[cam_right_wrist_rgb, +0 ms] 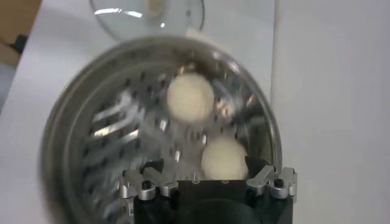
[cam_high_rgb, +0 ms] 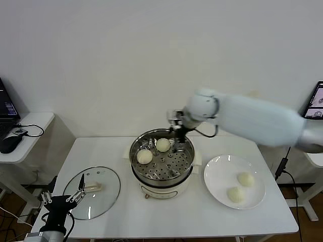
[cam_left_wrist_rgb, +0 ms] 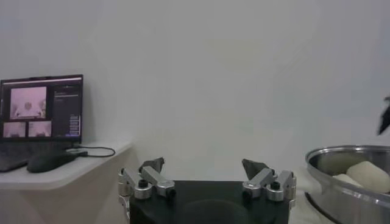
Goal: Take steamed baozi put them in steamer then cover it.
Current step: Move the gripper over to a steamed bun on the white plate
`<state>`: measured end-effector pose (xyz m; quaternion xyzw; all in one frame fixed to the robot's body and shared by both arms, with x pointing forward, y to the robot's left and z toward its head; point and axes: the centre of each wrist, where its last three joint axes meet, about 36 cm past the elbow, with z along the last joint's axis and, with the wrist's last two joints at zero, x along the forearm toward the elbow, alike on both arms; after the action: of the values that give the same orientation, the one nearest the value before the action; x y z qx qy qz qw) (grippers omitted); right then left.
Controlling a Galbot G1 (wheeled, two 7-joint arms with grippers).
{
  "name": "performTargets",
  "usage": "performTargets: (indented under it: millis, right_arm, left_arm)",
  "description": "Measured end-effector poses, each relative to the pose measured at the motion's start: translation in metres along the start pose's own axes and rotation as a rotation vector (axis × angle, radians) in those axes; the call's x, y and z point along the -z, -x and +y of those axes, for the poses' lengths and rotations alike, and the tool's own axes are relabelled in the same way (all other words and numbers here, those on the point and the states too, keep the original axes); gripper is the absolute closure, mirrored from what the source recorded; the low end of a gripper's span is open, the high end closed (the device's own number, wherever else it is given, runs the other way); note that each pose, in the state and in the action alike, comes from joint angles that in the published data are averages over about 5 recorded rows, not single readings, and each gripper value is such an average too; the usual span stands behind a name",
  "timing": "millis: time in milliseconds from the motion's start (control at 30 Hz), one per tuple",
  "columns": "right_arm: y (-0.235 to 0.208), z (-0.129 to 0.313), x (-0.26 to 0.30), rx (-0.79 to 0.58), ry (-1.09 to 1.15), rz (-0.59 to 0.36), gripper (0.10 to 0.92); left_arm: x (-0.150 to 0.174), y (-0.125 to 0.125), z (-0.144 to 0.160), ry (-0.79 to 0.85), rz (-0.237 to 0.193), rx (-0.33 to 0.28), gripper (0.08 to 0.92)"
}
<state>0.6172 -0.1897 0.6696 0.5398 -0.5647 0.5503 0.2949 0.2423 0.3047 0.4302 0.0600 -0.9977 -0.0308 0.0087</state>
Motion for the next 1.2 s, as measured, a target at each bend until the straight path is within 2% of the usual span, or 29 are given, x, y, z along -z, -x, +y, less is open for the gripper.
performTargets:
  millis: [200, 433, 800, 1200]
  right_arm:
    - [-0.026, 0.035, -0.059, 0.007, -0.003, 0.04, 0.2]
    - [-0.027, 0.081, -0.114, 0.031, 0.013, 0.117, 0.2]
    - [0.005, 0.133, -0.157, 0.078, 0.025, 0.201, 0.2]
    - [0.056, 0.172, -0.18, 0.13, 0.042, 0.223, 0.199]
  left_arm:
    - [-0.004, -0.002, -0.002, 0.0, 0.013, -0.006, 0.177]
    - [-0.009, -0.003, -0.003, 0.007, 0.026, -0.011, 0.177]
    - [-0.012, -0.006, -0.003, 0.012, 0.038, -0.009, 0.177]
    - [-0.016, -0.005, 0.0, 0.021, 0.045, 0.001, 0.177]
